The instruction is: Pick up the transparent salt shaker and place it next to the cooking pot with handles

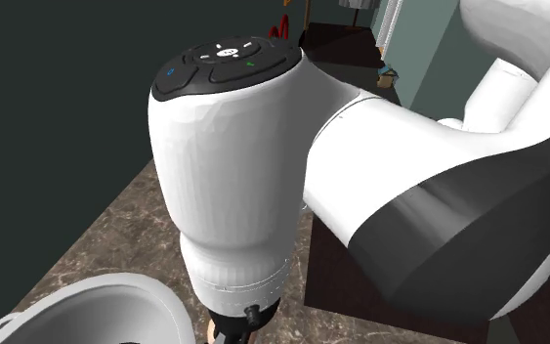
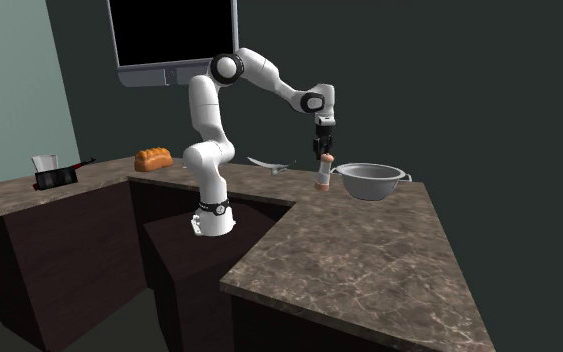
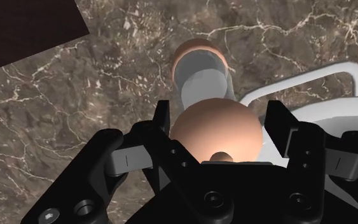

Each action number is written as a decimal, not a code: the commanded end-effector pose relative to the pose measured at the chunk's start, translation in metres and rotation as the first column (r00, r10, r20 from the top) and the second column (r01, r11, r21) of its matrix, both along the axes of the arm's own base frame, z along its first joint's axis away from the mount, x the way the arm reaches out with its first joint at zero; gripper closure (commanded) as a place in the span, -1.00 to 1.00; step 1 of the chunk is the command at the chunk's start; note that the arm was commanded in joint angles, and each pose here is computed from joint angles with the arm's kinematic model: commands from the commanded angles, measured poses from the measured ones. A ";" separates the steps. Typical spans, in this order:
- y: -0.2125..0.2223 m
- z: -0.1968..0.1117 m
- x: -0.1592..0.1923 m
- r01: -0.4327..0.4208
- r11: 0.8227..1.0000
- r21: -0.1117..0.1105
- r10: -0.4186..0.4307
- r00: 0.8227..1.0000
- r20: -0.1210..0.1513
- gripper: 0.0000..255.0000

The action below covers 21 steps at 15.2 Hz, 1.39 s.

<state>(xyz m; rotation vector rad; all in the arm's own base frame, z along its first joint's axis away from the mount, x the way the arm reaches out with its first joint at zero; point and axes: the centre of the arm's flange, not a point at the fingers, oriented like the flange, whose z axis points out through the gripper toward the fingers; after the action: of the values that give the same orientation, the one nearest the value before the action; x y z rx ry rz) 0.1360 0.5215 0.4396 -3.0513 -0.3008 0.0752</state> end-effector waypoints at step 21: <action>-0.002 0.010 0.002 0.000 1.000 0.001 0.000 1.000 0.000 -1.00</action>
<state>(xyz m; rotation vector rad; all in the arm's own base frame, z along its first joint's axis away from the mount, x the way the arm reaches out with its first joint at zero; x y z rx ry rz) 0.1390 0.5204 0.4364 -3.0496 -0.2997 0.0725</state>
